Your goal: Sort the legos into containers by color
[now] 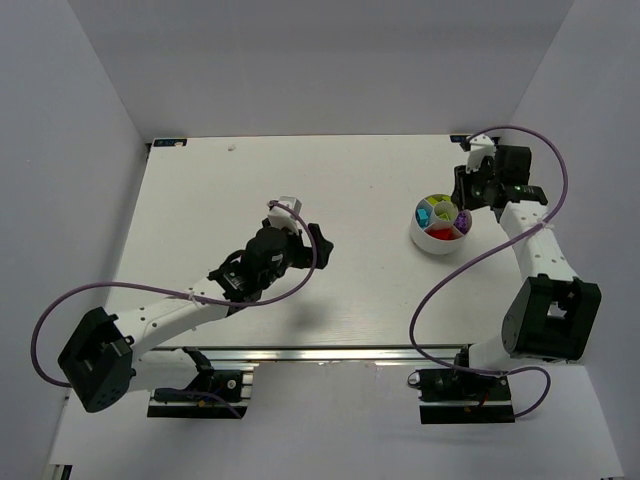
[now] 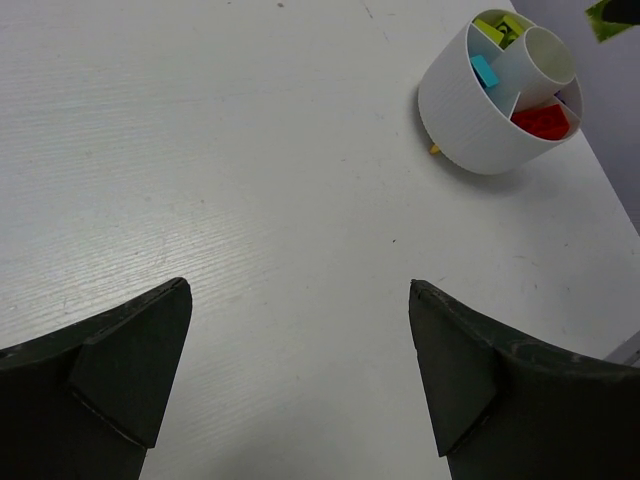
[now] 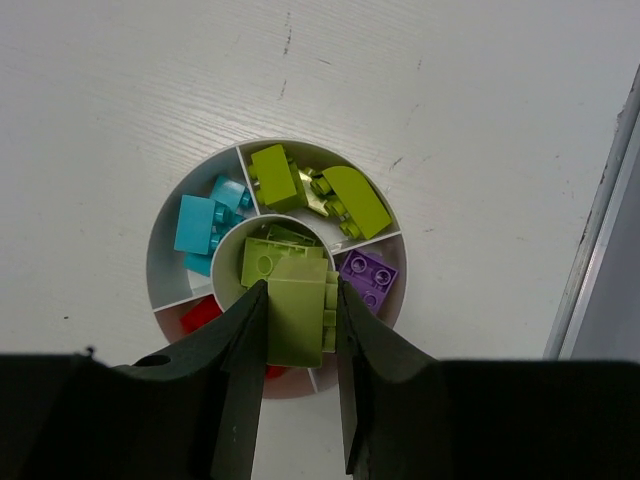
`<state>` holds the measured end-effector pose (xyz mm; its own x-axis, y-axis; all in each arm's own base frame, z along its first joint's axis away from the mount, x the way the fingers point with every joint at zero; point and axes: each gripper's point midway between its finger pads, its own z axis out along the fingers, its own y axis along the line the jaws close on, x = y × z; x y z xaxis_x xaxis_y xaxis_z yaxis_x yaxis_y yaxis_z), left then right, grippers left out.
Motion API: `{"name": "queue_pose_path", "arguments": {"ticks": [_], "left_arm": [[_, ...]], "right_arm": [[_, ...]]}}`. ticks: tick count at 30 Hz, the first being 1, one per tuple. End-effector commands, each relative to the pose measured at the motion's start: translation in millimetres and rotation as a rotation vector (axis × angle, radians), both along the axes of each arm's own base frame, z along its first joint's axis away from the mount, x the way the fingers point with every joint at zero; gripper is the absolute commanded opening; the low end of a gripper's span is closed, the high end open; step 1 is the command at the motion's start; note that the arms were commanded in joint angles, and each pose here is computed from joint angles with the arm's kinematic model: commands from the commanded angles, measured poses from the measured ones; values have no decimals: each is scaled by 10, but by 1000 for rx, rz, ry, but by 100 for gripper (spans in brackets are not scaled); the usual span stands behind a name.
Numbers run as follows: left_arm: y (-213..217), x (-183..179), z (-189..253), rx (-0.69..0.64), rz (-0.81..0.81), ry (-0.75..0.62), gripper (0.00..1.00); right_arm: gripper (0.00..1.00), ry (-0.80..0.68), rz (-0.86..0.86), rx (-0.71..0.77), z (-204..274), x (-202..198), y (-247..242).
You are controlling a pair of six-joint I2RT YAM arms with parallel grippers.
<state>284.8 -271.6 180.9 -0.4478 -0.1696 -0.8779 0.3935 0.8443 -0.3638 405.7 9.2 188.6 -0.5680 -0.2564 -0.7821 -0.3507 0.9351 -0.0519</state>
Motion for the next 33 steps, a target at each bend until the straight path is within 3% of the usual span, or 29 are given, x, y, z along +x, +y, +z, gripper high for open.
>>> {"name": "queue_pose_path", "arguments": {"ticks": [1, 6, 18, 21, 29, 31, 33], "left_arm": [[38, -47, 106, -47, 1, -2, 98], [57, -44, 112, -54, 6, 0, 98], [50, -34, 151, -69, 5, 0, 98], [40, -29, 180, -75, 3, -3, 98], [36, -23, 242, -97, 5, -2, 98], [50, -10, 263, -106, 15, 7, 98], [53, -5, 273, -127, 25, 35, 98]], "right_arm": [[0, -61, 15, -22, 193, 126, -34], [5, -37, 23, 13, 103, 194, 9], [37, 48, 49, 63, -115, 114, 101], [50, 54, 54, 63, -142, 93, 113], [64, 16, 64, 47, 19, 73, 107], [88, -25, 79, 26, 150, 77, 94], [89, -105, 114, 13, 422, 58, 132]]}}
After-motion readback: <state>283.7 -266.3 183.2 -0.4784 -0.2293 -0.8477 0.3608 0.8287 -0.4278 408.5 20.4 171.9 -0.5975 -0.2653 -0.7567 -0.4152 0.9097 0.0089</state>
